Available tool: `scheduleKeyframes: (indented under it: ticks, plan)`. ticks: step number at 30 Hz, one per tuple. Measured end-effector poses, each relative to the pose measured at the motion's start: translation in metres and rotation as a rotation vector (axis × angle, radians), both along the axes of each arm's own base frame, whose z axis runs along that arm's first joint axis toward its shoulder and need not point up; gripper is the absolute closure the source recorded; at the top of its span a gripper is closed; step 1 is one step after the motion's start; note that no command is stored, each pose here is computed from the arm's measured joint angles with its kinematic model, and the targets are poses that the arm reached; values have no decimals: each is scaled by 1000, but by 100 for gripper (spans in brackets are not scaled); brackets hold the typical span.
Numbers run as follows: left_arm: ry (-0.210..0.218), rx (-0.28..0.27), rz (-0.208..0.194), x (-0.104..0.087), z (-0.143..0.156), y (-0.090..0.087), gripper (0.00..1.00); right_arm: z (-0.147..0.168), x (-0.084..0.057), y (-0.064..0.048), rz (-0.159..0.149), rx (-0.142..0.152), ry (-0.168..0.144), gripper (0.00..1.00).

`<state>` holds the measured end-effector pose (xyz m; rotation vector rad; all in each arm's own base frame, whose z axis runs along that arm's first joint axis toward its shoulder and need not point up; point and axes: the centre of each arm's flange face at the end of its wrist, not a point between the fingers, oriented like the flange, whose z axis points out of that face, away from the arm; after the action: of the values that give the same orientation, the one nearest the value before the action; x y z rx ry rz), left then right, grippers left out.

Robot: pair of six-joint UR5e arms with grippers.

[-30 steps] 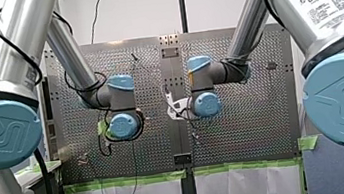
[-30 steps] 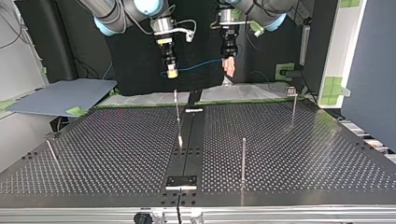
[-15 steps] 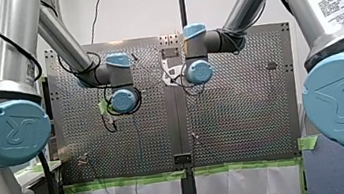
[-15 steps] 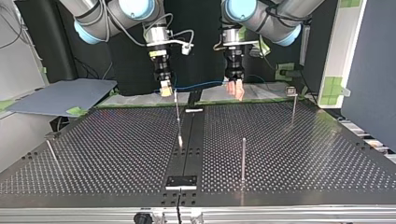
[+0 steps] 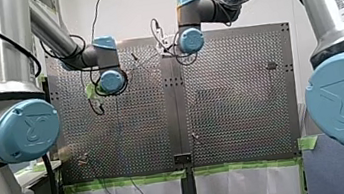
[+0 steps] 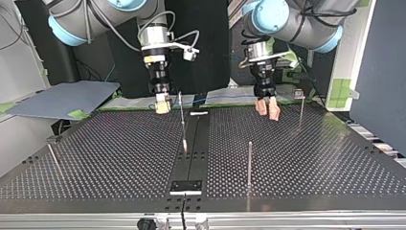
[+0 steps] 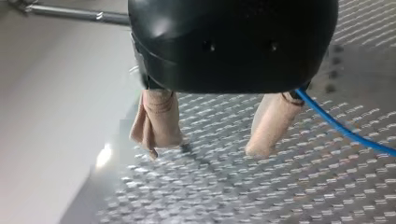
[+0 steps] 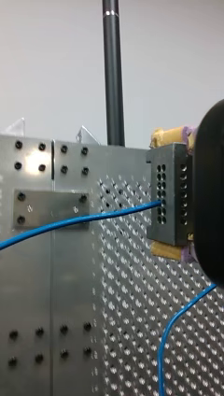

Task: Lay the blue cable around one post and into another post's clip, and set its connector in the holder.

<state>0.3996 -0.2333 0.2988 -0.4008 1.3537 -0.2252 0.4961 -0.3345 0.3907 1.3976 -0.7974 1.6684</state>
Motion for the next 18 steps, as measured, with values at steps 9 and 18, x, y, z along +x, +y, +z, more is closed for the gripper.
scheduleKeyframes:
  ticks: [9, 18]
  plan:
    - [-86, -50, -7, 3, 70, 3, 0, 32, 12, 3, 20, -2, 6, 100]
    - [-172, -93, -8, -6, 142, 10, 0, 59, 19, 1, 34, -1, 14, 100]
